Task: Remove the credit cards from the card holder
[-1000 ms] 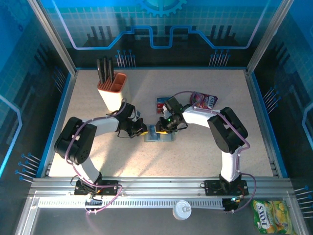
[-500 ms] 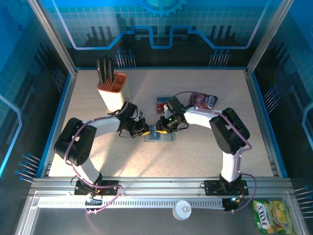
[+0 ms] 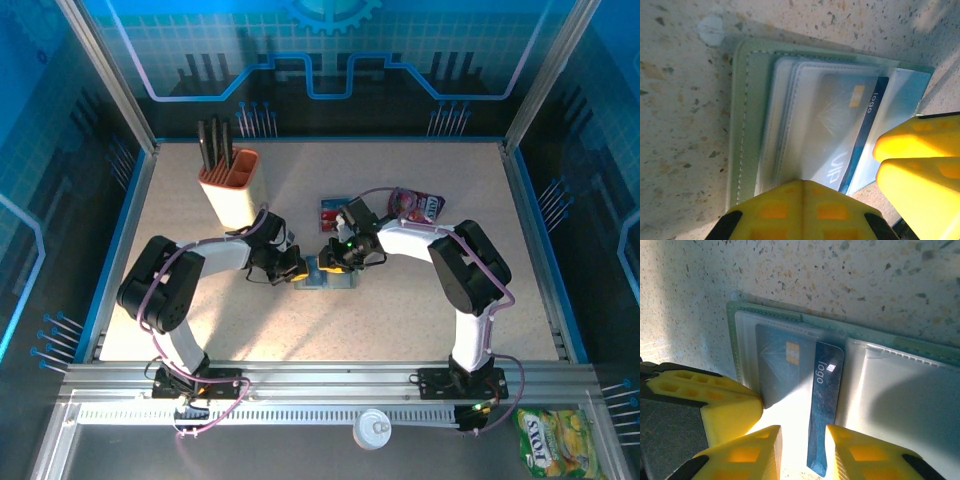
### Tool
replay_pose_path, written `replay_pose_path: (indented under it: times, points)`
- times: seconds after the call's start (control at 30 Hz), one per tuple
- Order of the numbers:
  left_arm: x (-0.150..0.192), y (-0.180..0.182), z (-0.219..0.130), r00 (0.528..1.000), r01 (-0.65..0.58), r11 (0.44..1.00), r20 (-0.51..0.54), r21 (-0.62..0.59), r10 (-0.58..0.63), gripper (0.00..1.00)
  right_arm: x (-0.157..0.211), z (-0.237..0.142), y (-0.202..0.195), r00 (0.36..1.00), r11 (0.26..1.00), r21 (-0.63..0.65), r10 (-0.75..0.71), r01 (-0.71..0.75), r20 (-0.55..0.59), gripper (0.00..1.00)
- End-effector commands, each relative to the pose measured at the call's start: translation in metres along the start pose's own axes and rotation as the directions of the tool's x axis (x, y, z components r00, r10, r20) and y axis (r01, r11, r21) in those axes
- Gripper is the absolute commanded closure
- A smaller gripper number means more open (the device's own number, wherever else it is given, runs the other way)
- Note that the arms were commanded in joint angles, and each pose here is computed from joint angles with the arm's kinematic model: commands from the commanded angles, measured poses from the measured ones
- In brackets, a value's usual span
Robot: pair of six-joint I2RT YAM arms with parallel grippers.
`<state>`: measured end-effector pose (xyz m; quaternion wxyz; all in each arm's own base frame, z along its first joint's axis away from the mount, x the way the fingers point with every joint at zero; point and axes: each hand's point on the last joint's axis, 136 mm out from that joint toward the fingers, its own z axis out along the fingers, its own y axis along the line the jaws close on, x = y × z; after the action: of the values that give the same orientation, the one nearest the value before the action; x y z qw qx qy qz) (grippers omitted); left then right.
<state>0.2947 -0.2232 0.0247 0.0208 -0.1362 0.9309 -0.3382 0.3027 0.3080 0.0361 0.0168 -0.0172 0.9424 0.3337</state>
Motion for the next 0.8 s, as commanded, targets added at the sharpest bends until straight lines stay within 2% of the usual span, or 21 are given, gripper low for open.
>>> replay_pose_path:
  times: [0.0,0.37,0.77]
  points:
    - [-0.004,-0.008,-0.007,1.000,-0.022,1.000,0.018,-0.009,0.023,1.00,0.003,-0.004,0.000,1.000,1.000,-0.016,0.016,-0.016,-0.010,0.69]
    - [-0.007,-0.010,-0.013,0.999,-0.027,0.999,0.039,-0.019,0.028,1.00,0.003,-0.001,-0.001,1.000,1.000,-0.019,0.019,-0.019,-0.017,0.69]
    - [-0.005,-0.001,-0.004,1.000,-0.013,0.999,0.005,-0.050,0.013,1.00,0.005,0.004,-0.006,0.999,1.000,-0.012,0.026,-0.026,-0.028,0.68]
